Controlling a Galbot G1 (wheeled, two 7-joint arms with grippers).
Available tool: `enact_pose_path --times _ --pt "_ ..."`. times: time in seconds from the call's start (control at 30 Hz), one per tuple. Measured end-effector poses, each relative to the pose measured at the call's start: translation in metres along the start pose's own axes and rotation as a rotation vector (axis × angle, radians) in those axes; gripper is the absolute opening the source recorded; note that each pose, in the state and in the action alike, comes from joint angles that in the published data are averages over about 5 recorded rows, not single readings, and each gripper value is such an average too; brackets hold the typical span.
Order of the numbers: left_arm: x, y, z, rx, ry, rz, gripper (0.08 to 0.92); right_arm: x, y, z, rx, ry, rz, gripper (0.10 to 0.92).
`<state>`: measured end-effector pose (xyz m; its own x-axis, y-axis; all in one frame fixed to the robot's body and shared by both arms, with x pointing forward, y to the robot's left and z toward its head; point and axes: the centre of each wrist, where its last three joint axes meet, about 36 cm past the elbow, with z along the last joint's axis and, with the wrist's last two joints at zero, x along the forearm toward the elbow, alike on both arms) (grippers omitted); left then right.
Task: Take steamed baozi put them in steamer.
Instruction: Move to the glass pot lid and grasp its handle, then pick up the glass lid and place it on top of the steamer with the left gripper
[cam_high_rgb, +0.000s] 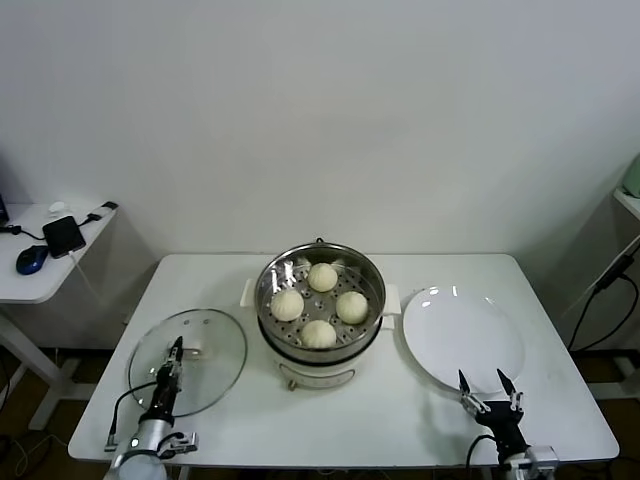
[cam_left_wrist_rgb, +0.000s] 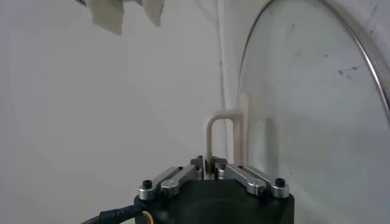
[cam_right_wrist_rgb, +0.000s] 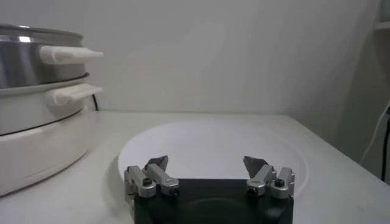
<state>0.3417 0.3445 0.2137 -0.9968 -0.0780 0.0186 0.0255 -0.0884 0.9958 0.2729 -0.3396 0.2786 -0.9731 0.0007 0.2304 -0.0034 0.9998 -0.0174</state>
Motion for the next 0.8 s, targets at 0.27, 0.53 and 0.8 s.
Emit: enact_pose_path --times 0.27,0.53,0.8 --pt "0.0 0.027 0.0 0.045 0.026 -0.025 0.133 -0.001 0.001 -0.007 0.009 -0.01 -0.004 0.823" --pt "-0.004 0.091 0.012 0.123 0.106 -0.048 0.133 -0.003 0.0 -0.018 0.036 -0.014 0.009 0.823" --pt "-0.016 0.18 -0.013 0.203 0.126 -0.087 0.133 -0.008 0.002 -0.029 0.067 -0.015 0.005 0.823"
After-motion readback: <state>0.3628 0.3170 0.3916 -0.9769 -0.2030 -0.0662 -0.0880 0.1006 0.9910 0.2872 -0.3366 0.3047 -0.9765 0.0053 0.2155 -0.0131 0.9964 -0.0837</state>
